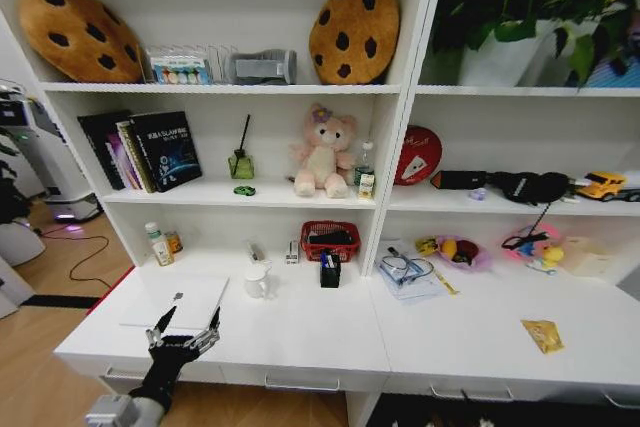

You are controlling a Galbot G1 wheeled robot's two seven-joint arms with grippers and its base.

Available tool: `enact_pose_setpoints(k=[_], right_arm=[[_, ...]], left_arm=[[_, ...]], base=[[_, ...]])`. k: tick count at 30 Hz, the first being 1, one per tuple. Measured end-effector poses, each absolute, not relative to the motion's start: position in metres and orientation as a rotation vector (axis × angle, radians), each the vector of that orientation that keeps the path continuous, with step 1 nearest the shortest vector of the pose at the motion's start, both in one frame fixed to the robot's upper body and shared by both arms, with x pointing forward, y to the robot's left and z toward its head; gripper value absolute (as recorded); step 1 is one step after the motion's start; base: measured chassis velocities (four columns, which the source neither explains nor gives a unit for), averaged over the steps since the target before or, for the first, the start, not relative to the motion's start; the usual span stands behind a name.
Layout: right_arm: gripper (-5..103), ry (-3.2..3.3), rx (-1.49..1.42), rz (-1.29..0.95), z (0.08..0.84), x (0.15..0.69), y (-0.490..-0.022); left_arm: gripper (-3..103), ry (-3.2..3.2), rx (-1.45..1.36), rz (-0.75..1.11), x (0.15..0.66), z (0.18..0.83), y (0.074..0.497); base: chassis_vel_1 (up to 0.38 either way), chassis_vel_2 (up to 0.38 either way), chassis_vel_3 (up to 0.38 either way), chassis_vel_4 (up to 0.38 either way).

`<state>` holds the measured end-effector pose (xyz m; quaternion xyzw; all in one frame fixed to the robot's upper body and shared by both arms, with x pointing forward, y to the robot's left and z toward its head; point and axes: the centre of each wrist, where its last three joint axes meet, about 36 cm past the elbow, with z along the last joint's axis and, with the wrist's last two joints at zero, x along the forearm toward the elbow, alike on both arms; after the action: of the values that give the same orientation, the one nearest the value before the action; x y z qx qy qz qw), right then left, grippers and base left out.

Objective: Organize the objects on the table.

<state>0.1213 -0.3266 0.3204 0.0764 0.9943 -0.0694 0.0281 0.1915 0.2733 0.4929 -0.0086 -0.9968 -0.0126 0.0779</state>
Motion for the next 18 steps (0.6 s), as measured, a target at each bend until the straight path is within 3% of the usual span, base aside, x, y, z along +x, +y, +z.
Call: enact_pose_setpoints(k=[6, 18], right_arm=[[100, 2.976, 0.536, -0.002, 0.387, 0.179, -0.364], [100, 3.024, 0.627, 0.061, 0.387, 0.18, -0.383]], left_arm=[[100, -2.985, -0.026, -0.038, 0.191, 0.493, 0.273], [100, -2.985, -0.026, -0.038, 0.191, 0.493, 0.273]], base=[[0.0, 0.0, 0.0, 0.0], [-0.02, -0.018, 0.021, 0.017]])
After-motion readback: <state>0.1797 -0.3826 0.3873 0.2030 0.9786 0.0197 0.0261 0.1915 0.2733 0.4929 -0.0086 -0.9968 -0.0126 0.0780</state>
